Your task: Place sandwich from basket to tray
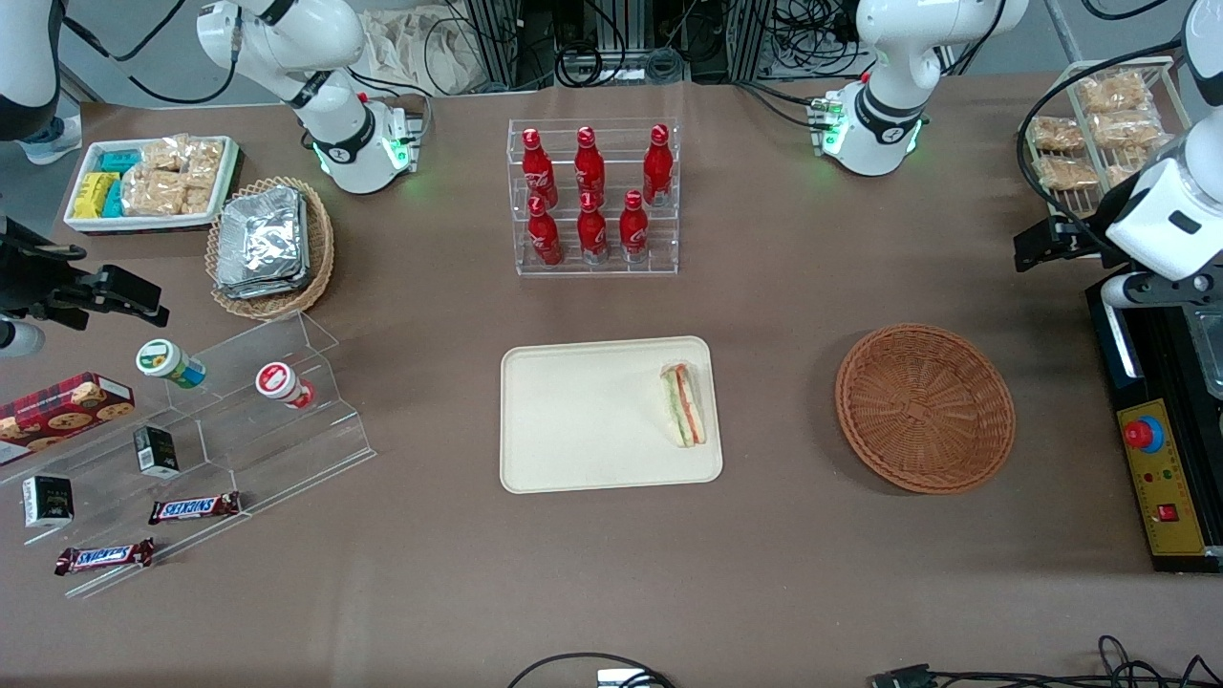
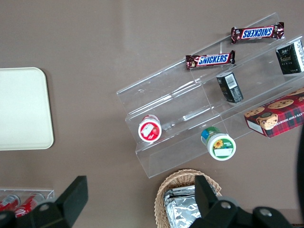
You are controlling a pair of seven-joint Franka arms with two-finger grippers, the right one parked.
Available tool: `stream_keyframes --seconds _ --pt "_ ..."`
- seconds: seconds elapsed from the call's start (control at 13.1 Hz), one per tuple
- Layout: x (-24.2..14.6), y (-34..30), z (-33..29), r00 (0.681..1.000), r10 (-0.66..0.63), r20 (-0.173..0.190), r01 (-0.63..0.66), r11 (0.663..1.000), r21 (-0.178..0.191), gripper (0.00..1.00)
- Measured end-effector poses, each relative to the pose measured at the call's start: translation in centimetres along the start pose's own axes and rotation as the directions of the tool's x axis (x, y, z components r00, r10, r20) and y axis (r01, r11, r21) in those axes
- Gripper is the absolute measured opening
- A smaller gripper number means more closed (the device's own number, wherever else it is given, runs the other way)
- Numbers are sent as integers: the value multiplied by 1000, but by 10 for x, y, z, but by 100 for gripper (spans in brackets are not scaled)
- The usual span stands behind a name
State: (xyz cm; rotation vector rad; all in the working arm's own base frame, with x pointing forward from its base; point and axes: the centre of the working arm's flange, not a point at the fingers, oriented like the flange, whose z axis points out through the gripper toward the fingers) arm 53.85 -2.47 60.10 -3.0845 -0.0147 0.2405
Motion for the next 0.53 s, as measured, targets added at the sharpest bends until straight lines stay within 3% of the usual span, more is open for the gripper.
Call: stream_keyframes --seconds 0.53 --pt "0 -2 1 1000 -3 1 3 1000 -1 100"
